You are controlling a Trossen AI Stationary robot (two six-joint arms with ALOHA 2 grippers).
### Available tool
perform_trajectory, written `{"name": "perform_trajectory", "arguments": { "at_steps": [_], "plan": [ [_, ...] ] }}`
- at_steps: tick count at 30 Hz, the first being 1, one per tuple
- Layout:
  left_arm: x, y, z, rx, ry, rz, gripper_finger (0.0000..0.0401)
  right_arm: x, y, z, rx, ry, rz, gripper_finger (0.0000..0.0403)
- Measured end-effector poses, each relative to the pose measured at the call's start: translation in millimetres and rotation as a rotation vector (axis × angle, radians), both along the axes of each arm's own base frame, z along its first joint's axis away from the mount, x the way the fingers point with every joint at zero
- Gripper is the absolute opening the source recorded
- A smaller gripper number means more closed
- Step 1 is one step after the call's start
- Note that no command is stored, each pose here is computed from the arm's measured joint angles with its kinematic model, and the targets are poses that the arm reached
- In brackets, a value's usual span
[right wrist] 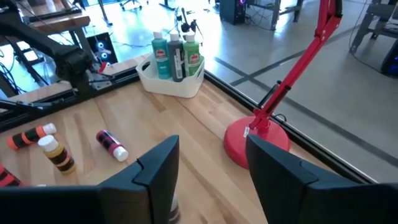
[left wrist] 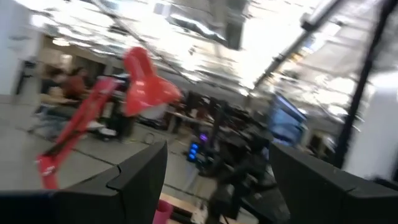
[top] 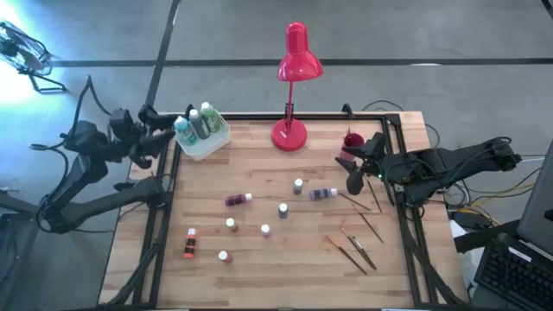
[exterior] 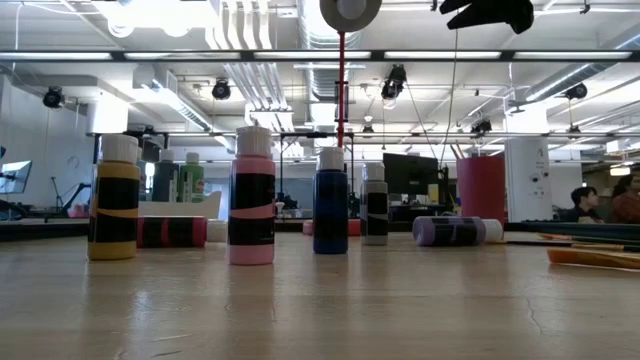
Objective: Pick & Place Paint Supplies
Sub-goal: Put the orange paint bottle into the white bin
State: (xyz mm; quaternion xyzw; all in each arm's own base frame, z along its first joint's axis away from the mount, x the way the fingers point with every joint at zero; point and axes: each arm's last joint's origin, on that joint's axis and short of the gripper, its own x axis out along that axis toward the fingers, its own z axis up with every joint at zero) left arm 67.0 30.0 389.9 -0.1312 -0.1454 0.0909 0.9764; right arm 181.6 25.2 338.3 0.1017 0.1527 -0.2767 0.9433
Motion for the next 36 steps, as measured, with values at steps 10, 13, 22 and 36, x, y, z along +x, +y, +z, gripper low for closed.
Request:
{"name": "perform_trajectory", "arguments": {
  "at_steps": [10,13,22,36],
  "plan": [
    [2,-2,-2,0.055,0.034,-0.051,0.0287,1,0,1,0.004,-0.011,0.001,0.0191],
    [6,0,-3,0.067,0.059,-0.027,0.0287,1,0,1,0.003,-0.011,0.001,0.0200],
    [45,17,-17,0.062,0.222,0.002,0.0287,1,0,1,0.007,-0.018,-0.001,0.0211],
    [100,-3,-46,0.137,0.482,0.088,0.0287,1,0,1,0.014,-0.022,-0.004,0.0183]
  ]
}}
